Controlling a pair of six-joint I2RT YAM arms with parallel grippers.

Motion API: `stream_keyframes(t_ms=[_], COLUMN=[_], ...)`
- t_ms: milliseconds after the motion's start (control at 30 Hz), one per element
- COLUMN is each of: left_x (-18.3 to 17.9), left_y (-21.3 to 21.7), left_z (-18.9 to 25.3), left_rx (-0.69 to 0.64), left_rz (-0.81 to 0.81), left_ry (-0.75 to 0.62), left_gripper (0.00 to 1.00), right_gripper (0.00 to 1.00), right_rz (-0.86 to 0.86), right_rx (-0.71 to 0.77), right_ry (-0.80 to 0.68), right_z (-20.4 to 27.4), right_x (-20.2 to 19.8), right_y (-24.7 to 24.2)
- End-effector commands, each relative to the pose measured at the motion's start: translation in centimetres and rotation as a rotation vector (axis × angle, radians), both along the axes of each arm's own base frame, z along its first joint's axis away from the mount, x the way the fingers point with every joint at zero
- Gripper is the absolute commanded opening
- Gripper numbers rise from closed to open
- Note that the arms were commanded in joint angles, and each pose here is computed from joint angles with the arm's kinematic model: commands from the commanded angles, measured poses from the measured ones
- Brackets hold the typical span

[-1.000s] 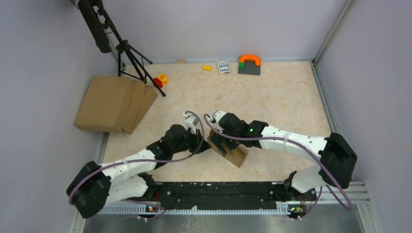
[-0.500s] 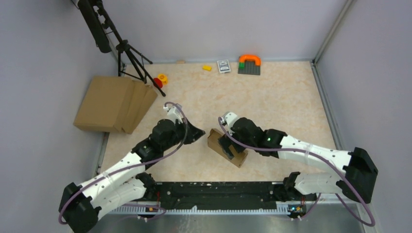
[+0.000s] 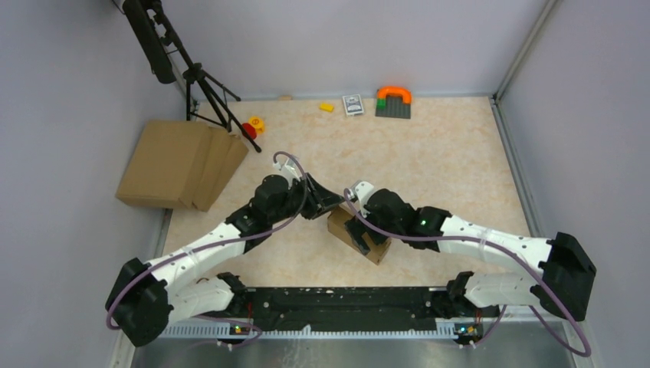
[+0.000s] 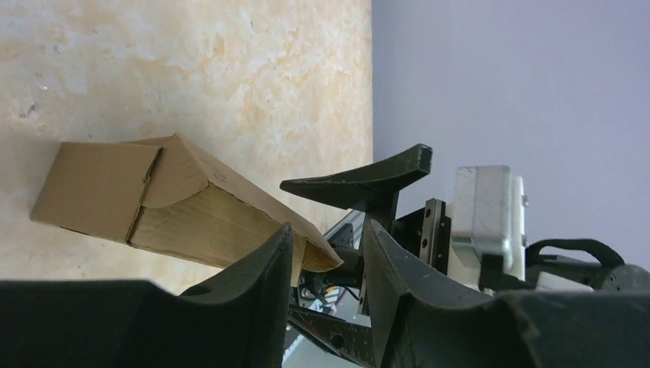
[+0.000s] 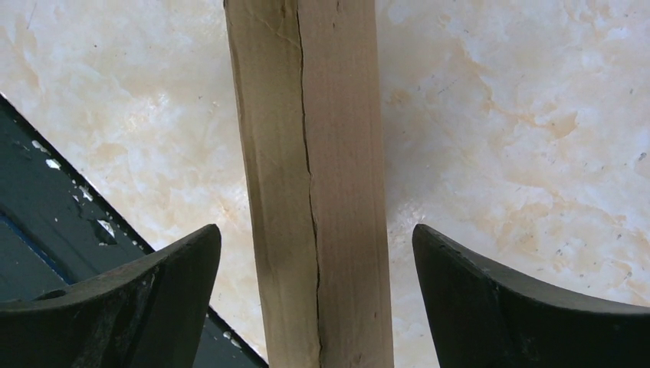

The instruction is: Fold the paper box

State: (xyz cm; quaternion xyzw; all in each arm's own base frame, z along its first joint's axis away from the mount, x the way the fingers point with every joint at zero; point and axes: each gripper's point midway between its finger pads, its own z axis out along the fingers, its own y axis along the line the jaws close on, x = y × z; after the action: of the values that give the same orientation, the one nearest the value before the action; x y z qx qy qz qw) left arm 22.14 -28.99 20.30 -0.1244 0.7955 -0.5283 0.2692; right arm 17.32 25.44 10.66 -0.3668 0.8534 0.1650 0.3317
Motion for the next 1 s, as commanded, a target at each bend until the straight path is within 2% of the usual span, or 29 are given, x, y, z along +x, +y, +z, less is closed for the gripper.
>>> stream_keyframes(t_ms=[0,233,467,600,667,967], left_x=[0.7,1.8,2.1,1.9,1.7,1.2], left_y=[-1.6,-1.5,-2.7,-3.2,-3.3,-3.5], left_z=[2.6,1.1,0.1,-0.6,-1.1,-2.5], left_rx=[-0.096,-0.058,-0.053,-0.048,-0.044,-0.036], left_rz=[-0.016,0.054,0.043,0.028,0.025,0.014], left_ry=[0.007,0.078,0.124,0.148,0.159,0.187], left_gripper=[0.41,0.41,0.26,0.12,0.08,0.03], right_gripper=[0.91,0.87,0.83,0.83,0.83,0.78], right_rz=[0.027,0.030,0.032,0.033,0.034,0.028], right_rx=[0.040,0.042,0.041,0.039,0.036,0.013], right_ry=[-0.018,-0.008,-0.008,-0.004,-0.002,-0.004], right_z=[0.6,0.2,0.2,0.1,0.0,-0.2], right_x=[0.1,-0.1,0.0,-0.1,-0.1,0.1], right_y=[1.4,1.4,1.5,1.6,1.6,1.5])
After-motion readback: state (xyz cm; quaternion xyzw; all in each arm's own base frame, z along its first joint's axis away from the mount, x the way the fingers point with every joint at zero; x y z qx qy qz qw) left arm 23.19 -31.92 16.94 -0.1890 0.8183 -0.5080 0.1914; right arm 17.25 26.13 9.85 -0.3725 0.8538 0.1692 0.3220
